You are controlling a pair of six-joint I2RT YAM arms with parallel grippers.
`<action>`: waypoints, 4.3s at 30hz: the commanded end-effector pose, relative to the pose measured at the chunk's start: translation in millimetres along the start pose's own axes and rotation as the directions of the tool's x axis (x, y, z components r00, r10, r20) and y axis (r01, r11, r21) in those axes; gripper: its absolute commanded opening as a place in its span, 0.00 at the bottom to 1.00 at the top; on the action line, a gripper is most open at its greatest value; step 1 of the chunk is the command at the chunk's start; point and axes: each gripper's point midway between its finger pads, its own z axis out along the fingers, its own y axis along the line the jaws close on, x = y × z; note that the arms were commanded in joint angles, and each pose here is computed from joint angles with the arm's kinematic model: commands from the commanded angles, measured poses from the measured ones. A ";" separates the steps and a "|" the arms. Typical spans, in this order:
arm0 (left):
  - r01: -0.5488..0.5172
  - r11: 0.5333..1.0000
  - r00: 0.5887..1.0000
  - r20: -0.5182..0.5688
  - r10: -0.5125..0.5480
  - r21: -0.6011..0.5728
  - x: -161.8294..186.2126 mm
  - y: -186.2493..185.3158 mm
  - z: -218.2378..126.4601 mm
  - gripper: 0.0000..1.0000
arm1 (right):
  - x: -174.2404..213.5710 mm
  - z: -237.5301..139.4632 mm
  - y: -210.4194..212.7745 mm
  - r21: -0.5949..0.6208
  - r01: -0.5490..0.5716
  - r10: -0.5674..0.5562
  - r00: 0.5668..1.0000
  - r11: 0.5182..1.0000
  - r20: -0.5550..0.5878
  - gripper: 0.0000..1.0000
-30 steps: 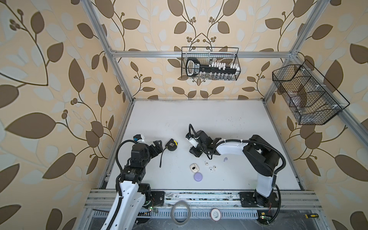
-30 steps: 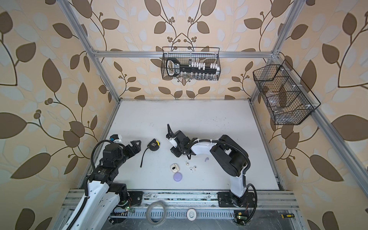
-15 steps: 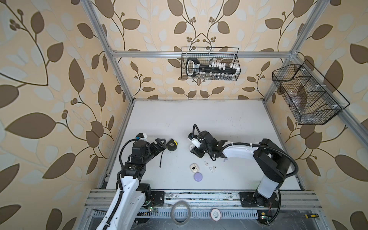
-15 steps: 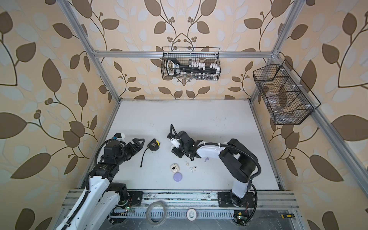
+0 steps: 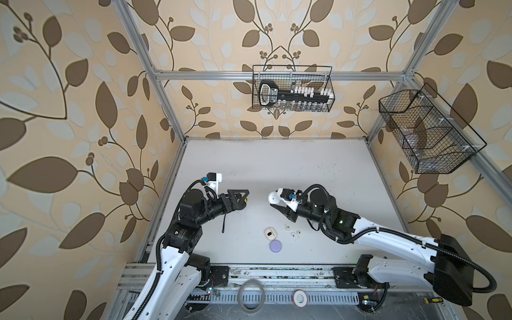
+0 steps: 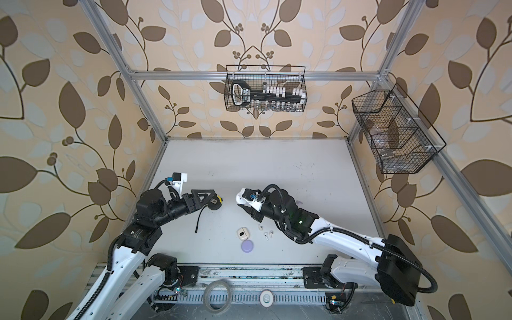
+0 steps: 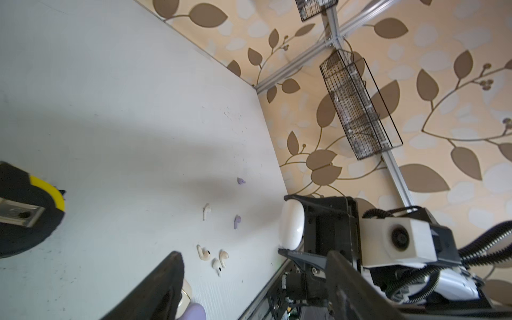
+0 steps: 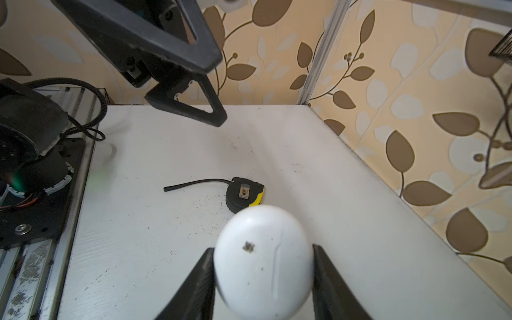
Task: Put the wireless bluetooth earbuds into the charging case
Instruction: 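Lift the case with the right gripper toward the approaching left gripper, then grasp the case with the left gripper and open the right gripper, then hold the case in the left gripper while the right gripper pushes its lid open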
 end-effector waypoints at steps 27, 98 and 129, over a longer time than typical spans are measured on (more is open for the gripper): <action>-0.168 0.976 0.968 -0.162 0.190 0.140 31.3 -51.8 35.5 0.48 | -18.7 1.8 13.3 -0.002 0.133 -0.133 0.990 0.991 0.044 0.28; -0.862 0.347 0.468 0.316 0.826 0.369 97.3 -55.7 -1.2 0.00 | -52.1 -40.8 57.3 -0.181 -0.036 0.081 0.966 0.983 0.247 0.59; -0.858 0.323 0.460 0.317 0.829 0.400 102.7 -55.1 2.6 0.00 | -65.0 -39.3 28.1 -0.051 -0.192 0.198 0.939 0.980 0.279 0.34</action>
